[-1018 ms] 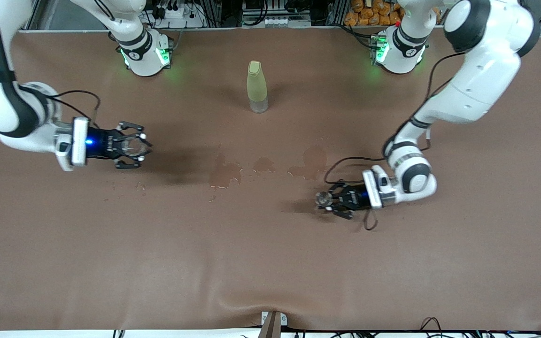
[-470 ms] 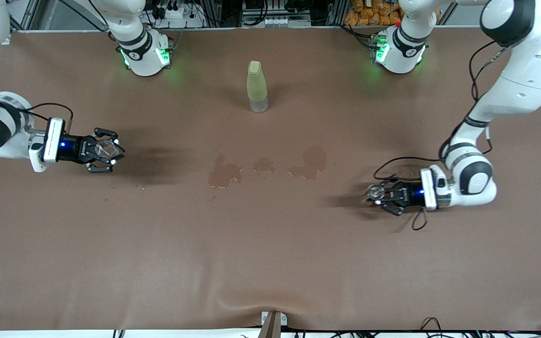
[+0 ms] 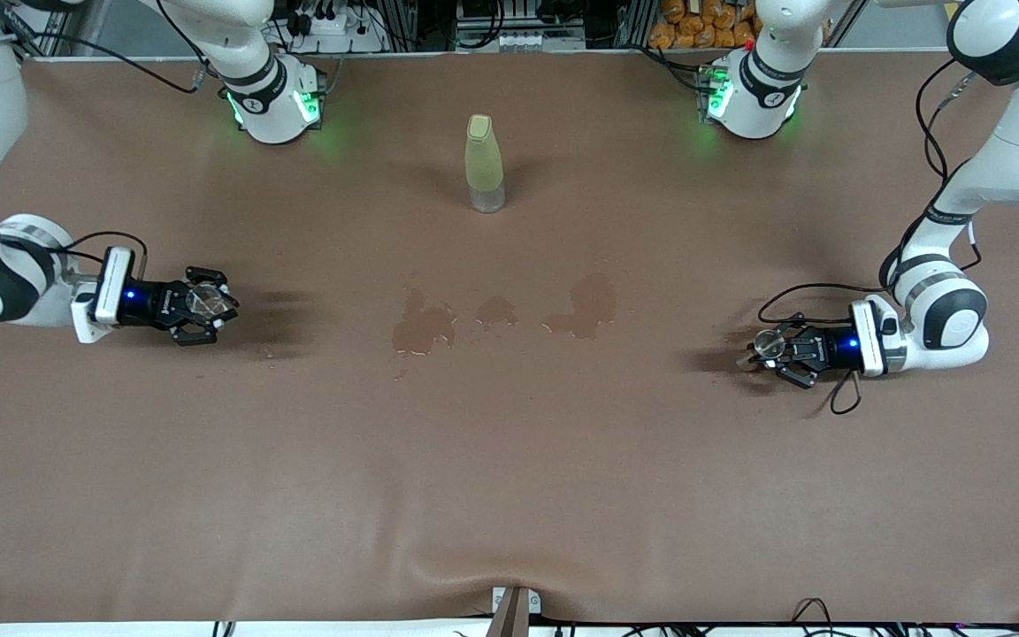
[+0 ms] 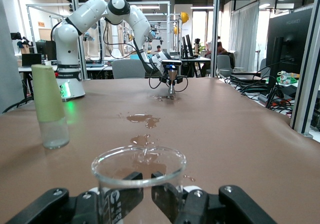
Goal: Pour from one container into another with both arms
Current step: 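Set the beaker and the jigger down on the table with both grippers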
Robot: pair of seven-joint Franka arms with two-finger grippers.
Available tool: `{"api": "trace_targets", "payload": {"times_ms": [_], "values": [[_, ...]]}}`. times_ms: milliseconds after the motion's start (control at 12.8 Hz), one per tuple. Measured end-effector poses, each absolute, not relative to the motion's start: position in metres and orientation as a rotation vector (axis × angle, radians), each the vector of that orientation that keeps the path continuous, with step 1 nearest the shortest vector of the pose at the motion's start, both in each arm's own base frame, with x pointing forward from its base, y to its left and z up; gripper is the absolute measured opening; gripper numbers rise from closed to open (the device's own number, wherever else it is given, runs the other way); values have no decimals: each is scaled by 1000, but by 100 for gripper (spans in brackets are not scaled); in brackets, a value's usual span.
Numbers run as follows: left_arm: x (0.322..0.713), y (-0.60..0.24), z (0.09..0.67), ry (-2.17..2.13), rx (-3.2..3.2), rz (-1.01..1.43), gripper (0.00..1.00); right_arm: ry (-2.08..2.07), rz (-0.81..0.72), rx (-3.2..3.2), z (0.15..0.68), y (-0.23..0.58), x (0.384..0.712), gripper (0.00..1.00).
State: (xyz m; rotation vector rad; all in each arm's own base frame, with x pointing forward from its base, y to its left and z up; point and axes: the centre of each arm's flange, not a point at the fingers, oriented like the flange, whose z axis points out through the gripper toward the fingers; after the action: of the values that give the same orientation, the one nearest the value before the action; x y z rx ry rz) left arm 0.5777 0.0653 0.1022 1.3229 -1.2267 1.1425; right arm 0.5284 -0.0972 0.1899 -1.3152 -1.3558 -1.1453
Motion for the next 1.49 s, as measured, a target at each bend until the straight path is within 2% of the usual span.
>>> {"api": "trace_targets", "payload": {"times_ms": [391,1487], "values": [[561,84,82,-1198,1310,1141,21,-1366,-1158,-1283,141,-99,530,18],[550,100,66,-1180,1342,1114,21,-1378,-1129,-1316,69,-106,545,18]]}}
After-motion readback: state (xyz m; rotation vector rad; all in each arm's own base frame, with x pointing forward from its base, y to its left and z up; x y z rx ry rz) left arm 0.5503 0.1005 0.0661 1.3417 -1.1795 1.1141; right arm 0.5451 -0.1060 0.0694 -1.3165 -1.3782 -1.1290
